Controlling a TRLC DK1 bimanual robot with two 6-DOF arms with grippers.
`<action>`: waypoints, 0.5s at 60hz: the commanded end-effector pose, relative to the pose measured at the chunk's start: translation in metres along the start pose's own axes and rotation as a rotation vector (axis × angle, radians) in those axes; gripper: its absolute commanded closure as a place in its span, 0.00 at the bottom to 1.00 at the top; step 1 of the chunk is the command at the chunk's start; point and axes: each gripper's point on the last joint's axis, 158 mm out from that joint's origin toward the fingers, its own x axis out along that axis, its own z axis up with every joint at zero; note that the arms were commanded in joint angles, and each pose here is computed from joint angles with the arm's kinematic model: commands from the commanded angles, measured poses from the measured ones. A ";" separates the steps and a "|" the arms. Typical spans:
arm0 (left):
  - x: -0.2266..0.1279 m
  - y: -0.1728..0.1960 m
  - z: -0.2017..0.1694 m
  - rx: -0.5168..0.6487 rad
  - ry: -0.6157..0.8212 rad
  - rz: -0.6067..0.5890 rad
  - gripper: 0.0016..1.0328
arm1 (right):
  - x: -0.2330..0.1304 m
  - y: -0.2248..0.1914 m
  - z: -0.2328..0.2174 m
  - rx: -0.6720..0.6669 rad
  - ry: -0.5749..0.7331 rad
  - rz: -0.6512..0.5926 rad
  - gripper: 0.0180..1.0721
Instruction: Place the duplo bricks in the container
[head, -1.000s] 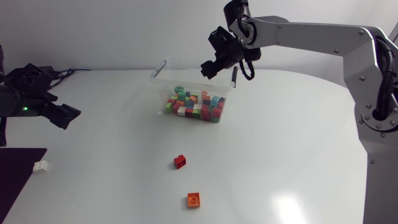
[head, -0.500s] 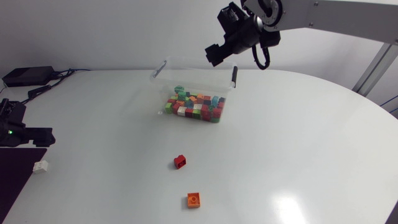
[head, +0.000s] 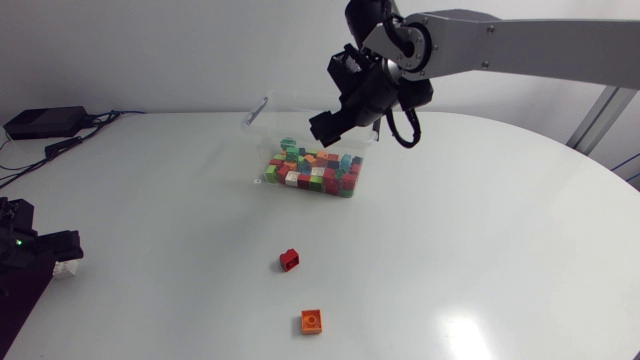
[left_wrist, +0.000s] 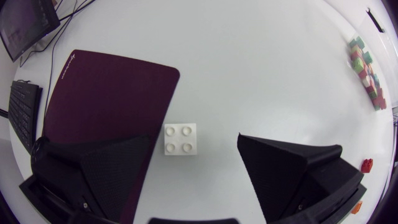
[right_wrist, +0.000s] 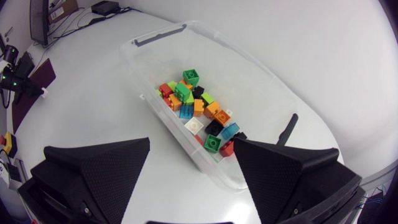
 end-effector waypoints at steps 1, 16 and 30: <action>0.013 0.003 -0.017 -0.047 0.042 0.008 0.07 | -0.007 0.008 -0.007 0.018 0.010 0.004 0.08; 0.033 0.005 -0.023 -0.057 0.076 0.010 0.19 | 0.009 0.045 -0.050 -0.069 0.109 0.058 0.08; 0.037 0.001 -0.020 -0.042 0.070 0.001 0.59 | 0.010 0.084 -0.091 -0.197 0.161 0.131 0.08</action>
